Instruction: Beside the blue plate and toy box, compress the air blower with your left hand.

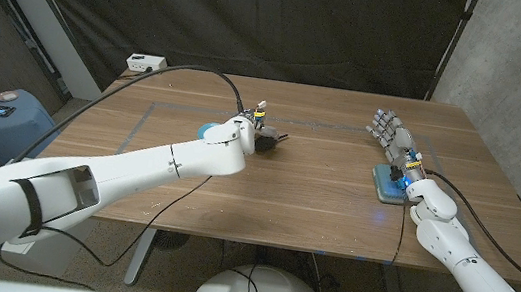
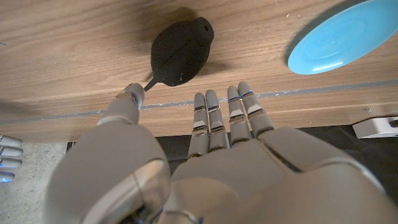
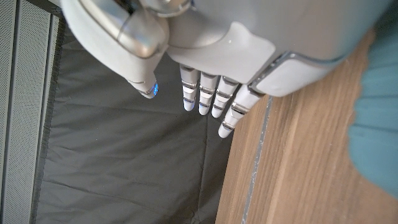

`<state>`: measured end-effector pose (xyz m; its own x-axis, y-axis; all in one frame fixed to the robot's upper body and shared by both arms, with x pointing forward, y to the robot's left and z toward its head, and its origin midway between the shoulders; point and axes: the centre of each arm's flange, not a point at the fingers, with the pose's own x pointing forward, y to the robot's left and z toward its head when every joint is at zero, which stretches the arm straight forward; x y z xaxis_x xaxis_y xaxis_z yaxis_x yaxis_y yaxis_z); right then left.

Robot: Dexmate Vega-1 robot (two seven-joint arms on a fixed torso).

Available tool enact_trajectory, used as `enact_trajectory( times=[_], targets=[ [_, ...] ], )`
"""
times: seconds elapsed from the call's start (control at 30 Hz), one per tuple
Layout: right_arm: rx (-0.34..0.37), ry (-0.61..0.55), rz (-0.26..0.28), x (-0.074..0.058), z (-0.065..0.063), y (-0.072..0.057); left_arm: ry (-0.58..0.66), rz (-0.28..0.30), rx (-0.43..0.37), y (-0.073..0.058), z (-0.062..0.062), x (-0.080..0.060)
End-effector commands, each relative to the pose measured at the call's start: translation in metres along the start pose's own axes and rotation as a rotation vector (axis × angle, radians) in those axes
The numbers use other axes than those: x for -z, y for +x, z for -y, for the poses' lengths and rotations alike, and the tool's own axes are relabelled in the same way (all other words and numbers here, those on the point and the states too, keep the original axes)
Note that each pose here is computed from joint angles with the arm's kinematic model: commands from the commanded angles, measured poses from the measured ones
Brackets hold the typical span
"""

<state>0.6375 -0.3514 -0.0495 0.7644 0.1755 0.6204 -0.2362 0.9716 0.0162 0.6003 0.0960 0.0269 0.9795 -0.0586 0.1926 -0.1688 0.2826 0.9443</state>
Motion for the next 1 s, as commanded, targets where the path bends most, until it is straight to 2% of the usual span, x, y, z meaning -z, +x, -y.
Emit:
enact_trajectory(
  times=[0.03, 0.47, 1.0],
  targets=[
    [0.01, 0.009, 0.006, 0.001, 0.002, -0.003, 0.021, 0.009, 0.032, -0.003, 0.002, -0.006],
    [0.012, 0.023, 0.008, 0.004, 0.004, -0.006, 0.047, -0.008, 0.04, -0.006, 0.001, -0.008],
    [0.018, 0.04, 0.009, 0.007, 0.01, -0.013, 0.09, -0.026, 0.005, -0.015, 0.005, -0.01]
  ],
)
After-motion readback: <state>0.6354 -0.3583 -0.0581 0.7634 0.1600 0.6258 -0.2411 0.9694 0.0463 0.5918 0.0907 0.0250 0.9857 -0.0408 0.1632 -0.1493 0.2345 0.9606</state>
